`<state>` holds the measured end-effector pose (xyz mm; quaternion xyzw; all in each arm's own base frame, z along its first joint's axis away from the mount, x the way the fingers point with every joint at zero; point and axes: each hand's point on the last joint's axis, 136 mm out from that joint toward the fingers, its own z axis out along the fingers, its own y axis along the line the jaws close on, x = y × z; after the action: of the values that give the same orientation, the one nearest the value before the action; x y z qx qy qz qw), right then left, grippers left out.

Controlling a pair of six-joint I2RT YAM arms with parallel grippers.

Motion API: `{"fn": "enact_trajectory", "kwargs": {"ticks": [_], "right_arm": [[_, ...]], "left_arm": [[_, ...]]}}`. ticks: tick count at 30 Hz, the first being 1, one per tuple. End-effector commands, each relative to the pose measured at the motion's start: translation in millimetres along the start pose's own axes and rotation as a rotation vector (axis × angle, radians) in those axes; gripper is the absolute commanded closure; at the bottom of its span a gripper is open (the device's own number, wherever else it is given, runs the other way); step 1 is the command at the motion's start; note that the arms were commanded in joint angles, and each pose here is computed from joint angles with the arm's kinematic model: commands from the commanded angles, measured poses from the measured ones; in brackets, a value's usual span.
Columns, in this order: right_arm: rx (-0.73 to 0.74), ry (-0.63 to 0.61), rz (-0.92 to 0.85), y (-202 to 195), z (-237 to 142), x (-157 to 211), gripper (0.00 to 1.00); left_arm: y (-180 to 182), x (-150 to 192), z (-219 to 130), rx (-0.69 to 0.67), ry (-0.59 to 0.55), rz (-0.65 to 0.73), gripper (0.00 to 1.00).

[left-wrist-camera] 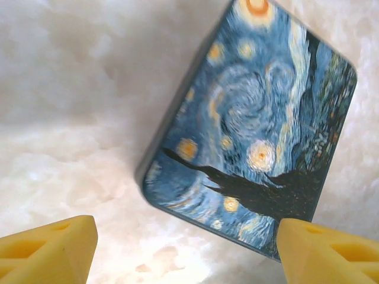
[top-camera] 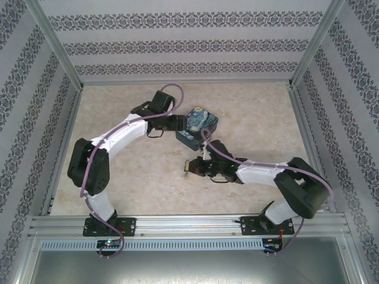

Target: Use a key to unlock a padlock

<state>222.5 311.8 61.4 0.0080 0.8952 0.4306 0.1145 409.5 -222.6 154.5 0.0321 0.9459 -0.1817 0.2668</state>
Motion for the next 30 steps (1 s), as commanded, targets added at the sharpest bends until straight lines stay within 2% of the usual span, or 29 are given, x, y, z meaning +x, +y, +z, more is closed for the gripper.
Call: {"fn": "enact_trajectory", "kwargs": {"ticks": [1, 5, 7, 8, 11, 13, 19, 20, 22, 25, 30], "right_arm": [[-0.055, -0.041, -0.002, 25.5, 26.2, -7.9, 1.00], [-0.057, -0.035, 0.036, 15.1, 41.6, -6.5, 1.00], [-0.039, -0.046, 0.051, 2.9, 38.5, -9.0, 0.91], [-0.031, -0.055, 0.057, -3.2, 34.2, -11.0, 0.85], [-0.004, -0.080, 0.073, -19.0, 15.7, -16.9, 0.56], [0.013, -0.108, 0.076, -26.5, -1.8, -23.3, 0.42], [0.057, -0.230, 0.088, -43.5, -74.8, -51.2, 0.22], [0.082, -0.259, 0.072, -44.7, -90.0, -57.8, 0.14], [0.143, -0.337, 0.028, -43.3, -122.2, -72.3, 0.04], [0.296, -0.463, -0.024, -50.5, -171.6, -94.0, 0.02], [0.554, -0.751, -0.043, -69.5, -260.6, -135.0, 0.02]], "left_arm": [[11.5, 1.9, -22.4, -0.019, -0.011, -0.020, 0.20], [24.9, 6.6, -30.3, -0.036, -0.019, -0.039, 0.17], [29.5, 9.3, -33.6, -0.040, -0.025, -0.047, 0.16], [31.2, 11.2, -34.8, -0.041, -0.027, -0.052, 0.16], [33.5, 15.7, -37.4, -0.037, -0.032, -0.064, 0.15], [34.2, 17.5, -40.1, -0.032, -0.041, -0.068, 0.14], [39.5, 14.7, -56.7, -0.042, -0.095, -0.082, 0.07], [42.0, 12.6, -61.4, -0.050, -0.113, -0.084, 0.06], [50.4, 7.9, -70.9, -0.087, -0.154, -0.091, 0.05], [66.1, -2.5, -92.4, -0.155, -0.257, -0.102, 0.01], [88.6, -19.0, -126.0, -0.251, -0.407, -0.098, 0.00]]}}
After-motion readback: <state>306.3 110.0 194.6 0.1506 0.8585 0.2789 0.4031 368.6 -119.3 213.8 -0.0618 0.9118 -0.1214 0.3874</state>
